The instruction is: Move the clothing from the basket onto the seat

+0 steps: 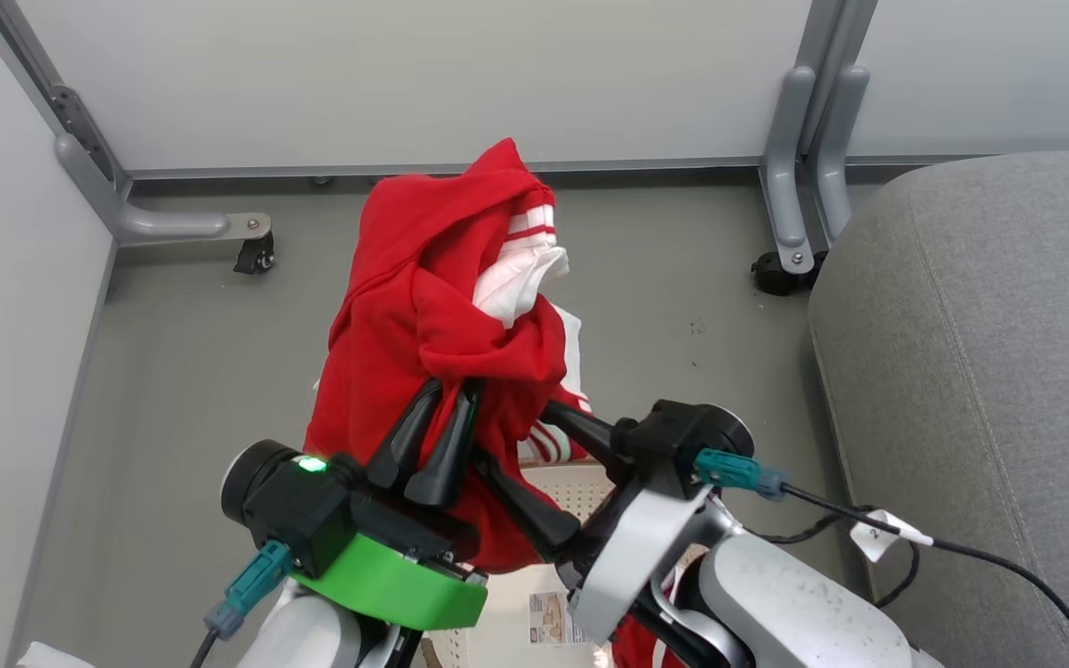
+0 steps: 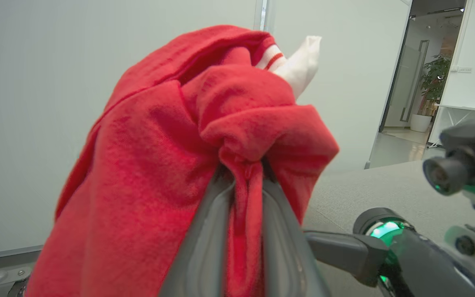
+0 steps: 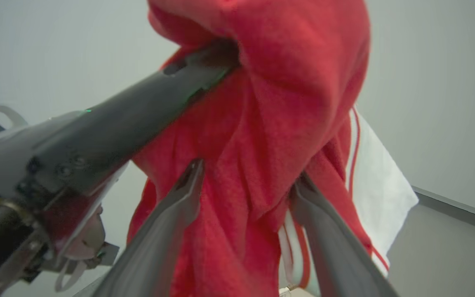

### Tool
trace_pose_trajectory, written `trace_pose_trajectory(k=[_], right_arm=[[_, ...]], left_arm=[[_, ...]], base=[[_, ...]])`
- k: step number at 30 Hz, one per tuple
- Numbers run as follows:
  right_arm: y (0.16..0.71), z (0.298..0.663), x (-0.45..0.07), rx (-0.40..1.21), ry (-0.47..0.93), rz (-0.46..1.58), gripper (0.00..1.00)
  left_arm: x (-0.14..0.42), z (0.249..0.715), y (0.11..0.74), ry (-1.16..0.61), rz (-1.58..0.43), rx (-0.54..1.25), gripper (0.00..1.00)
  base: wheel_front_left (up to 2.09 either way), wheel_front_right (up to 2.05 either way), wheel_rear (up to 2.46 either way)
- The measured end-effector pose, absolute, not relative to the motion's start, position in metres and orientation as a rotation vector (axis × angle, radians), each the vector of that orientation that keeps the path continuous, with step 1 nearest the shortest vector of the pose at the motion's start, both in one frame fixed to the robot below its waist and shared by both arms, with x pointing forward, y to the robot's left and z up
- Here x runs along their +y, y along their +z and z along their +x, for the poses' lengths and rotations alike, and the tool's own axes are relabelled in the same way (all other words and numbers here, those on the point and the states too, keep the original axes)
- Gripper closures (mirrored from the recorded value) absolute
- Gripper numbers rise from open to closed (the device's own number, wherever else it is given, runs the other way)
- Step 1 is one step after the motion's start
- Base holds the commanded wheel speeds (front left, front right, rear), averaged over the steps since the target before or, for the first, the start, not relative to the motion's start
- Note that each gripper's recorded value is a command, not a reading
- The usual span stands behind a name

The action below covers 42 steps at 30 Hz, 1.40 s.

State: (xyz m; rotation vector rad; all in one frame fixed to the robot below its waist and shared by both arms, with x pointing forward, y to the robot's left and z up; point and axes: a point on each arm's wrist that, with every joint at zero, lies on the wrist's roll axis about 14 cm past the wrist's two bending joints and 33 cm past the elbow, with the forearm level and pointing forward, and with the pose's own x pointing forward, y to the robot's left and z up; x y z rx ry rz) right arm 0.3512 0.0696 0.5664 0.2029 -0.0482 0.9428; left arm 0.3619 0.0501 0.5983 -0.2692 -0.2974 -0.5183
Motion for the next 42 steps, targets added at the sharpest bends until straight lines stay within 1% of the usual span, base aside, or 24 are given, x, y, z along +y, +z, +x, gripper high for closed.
trace_pose_trajectory(k=[8,9,10,11,28,29,30,31,36,42], right_arm=[[0.570,0.359,0.085,-0.064,0.985,0.176,0.00],[0.570,0.359,0.086,-0.065,0.988,0.180,0.43],[0.570,0.359,0.088,-0.066,0.991,0.182,0.81],[0.571,0.358,0.090,-0.065,0.998,0.183,1.00],[0.573,0.363,0.089,-0.082,0.999,0.193,1.00],[0.573,0.363,0.089,-0.083,0.999,0.192,1.00],[0.573,0.363,0.089,-0.084,0.998,0.192,1.00],[0.574,0.364,0.088,-0.087,0.997,0.191,1.00],[0.577,0.371,0.084,-0.109,0.981,0.182,1.00],[0.575,0.378,0.080,-0.112,0.965,0.162,1.00]], left_arm=[[0.048,0.363,0.598,-0.525,-0.270,-0.295,1.00],[0.048,0.363,0.598,-0.525,-0.271,-0.295,1.00],[0.048,0.363,0.598,-0.526,-0.271,-0.295,1.00],[0.048,0.363,0.598,-0.527,-0.271,-0.295,1.00],[0.047,0.362,0.598,-0.529,-0.275,-0.292,1.00],[0.047,0.362,0.598,-0.526,-0.274,-0.291,0.95],[0.049,0.363,0.598,-0.514,-0.274,-0.292,0.53],[0.050,0.364,0.598,-0.506,-0.272,-0.291,0.00],[0.057,0.365,0.601,-0.481,-0.251,-0.304,0.00],[0.069,0.360,0.589,-0.467,-0.136,-0.265,0.00]], base=[[0.00,0.00,0.00],[0.00,0.00,0.00],[0.00,0.00,0.00],[0.00,0.00,0.00],[0.00,0.00,0.00],[0.00,0.00,0.00],[0.00,0.00,0.00],[0.00,0.00,0.00],[0.00,0.00,0.00],[0.00,0.00,0.00]])
